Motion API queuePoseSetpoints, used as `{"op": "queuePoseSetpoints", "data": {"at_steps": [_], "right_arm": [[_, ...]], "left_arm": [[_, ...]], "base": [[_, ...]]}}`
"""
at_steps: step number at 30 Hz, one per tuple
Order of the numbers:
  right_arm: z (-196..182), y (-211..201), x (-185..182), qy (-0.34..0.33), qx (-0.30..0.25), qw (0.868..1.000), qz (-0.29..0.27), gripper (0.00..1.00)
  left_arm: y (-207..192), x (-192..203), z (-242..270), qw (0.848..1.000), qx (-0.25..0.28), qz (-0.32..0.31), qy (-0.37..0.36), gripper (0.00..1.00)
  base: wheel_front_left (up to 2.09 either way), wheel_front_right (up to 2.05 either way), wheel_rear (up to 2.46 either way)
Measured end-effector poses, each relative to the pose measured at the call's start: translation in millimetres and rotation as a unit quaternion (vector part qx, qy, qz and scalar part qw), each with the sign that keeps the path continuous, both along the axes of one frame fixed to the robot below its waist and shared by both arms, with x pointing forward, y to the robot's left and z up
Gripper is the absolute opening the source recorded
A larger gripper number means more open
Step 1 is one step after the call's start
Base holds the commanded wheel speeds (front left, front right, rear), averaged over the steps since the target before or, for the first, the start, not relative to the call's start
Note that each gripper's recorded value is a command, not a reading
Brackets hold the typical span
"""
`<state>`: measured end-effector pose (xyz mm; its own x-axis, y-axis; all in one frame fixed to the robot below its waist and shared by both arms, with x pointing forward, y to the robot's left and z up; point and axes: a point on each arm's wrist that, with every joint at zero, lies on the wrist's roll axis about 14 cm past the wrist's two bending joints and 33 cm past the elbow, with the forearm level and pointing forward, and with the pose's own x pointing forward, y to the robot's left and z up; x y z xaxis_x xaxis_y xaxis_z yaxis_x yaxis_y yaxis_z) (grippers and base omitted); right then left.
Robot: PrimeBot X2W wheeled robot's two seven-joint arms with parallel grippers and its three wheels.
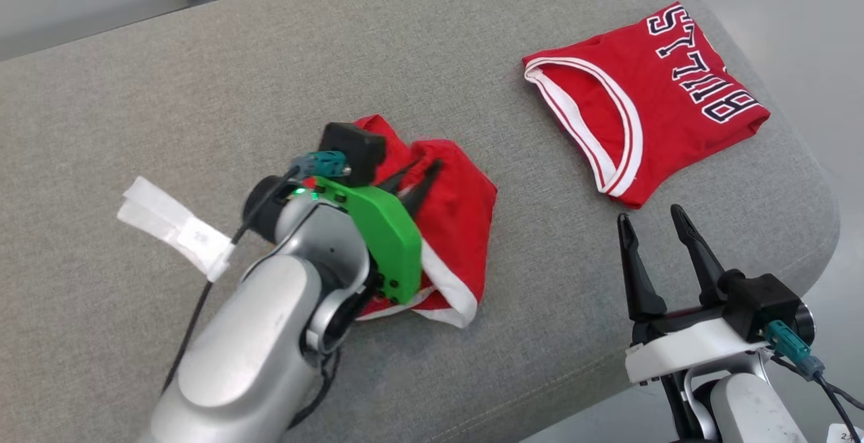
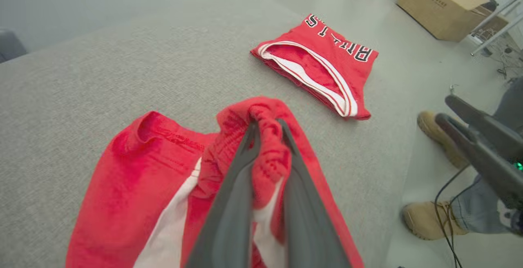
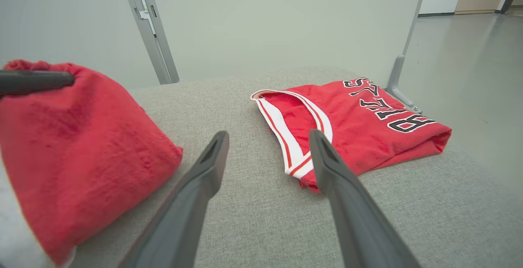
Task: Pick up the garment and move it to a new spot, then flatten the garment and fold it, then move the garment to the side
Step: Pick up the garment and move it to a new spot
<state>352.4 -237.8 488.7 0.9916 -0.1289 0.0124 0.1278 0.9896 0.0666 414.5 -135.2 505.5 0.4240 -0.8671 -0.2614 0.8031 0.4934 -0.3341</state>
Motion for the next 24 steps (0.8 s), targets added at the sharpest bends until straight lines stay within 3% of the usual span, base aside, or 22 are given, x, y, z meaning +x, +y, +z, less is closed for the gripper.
{"op": "queuePoseSetpoints", "data": {"at_steps": [4, 9, 10, 11, 12, 24], "right_arm": [[-0.7, 5.3, 7.9, 0.000, 0.000, 1.000, 0.010, 1.00], [-4.5, 10.9, 13.2, 0.005, -0.001, 1.000, 0.020, 1.00], [-5.6, 12.1, 14.3, 0.006, -0.001, 1.000, 0.022, 1.00], [-6.6, 13.6, 15.4, 0.007, -0.001, 1.000, 0.025, 1.00], [-7.3, 15.5, 16.6, 0.008, -0.002, 1.000, 0.028, 1.00], [12.2, 28.6, 21.8, -0.023, -0.030, 0.998, 0.053, 1.00]], "left_arm": [[32.1, 36.4, -46.7, 0.996, 0.061, 0.066, 0.003, 0.00], [40.8, 44.8, -66.6, 0.994, 0.057, 0.093, 0.020, 0.00], [41.8, 45.5, -68.5, 0.994, 0.056, 0.096, 0.021, 0.19], [43.3, 46.3, -69.9, 0.993, 0.052, 0.100, 0.024, 0.54], [44.9, 46.7, -70.8, 0.993, 0.049, 0.105, 0.024, 1.00], [105.2, 45.5, -34.4, 0.977, -0.024, 0.195, -0.077, 1.00]], "base": [[0.00, 0.00, 0.00], [0.00, 0.00, 0.00], [0.00, 0.00, 0.00], [0.00, 0.00, 0.00], [0.00, 0.00, 0.00], [0.00, 0.00, 0.00]]}}
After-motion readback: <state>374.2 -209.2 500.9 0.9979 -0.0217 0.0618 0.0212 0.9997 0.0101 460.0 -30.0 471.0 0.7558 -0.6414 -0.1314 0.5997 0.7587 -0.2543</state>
